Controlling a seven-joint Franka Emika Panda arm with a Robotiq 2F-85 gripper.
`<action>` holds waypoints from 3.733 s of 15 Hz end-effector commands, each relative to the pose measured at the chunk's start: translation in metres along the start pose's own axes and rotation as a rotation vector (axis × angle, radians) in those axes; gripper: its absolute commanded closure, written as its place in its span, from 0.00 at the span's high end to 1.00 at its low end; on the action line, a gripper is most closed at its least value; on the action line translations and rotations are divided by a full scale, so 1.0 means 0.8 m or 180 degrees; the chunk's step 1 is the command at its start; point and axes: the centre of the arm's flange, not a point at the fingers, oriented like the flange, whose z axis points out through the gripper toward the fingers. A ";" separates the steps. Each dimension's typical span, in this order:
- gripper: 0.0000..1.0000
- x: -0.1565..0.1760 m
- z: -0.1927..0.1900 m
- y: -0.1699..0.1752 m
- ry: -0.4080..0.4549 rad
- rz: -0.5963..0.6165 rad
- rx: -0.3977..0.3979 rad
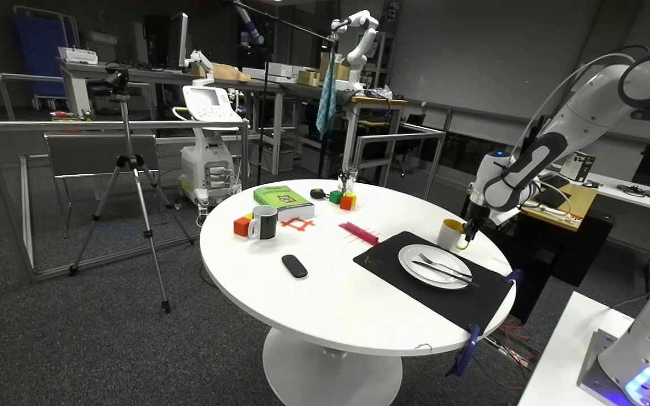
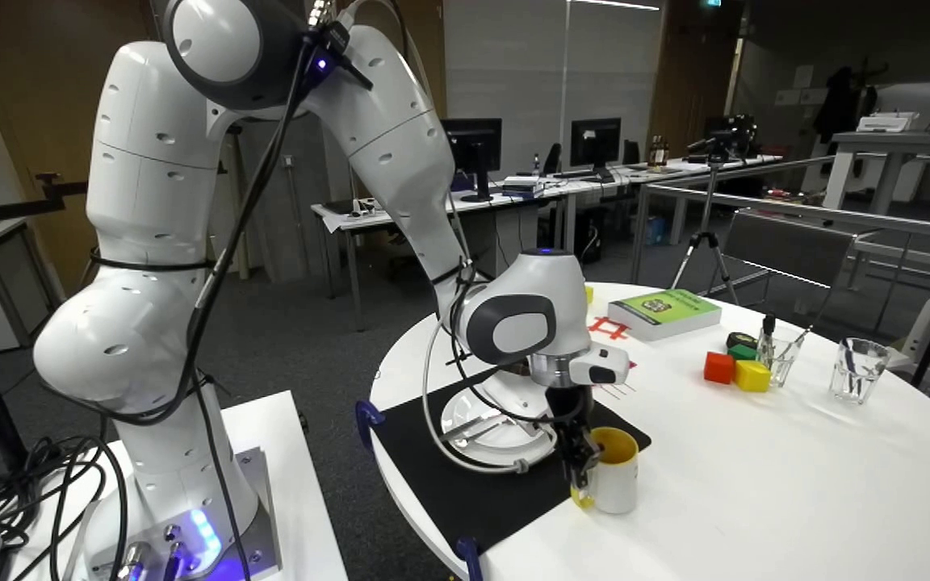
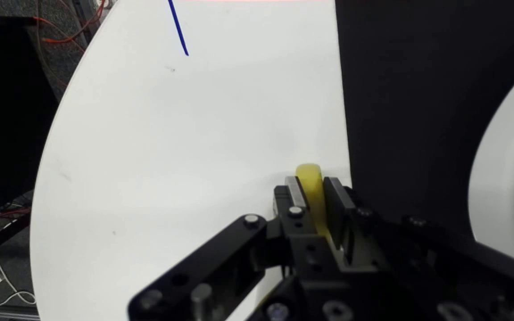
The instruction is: Move the yellow mug to the right
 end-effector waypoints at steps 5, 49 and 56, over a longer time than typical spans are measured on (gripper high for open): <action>0.04 0.002 -0.004 0.016 0.0039 0.0109 -0.0040; 1.00 -0.049 -0.084 -0.050 0.0268 0.0545 0.0537; 1.00 -0.068 -0.094 -0.079 0.0290 0.0116 0.0581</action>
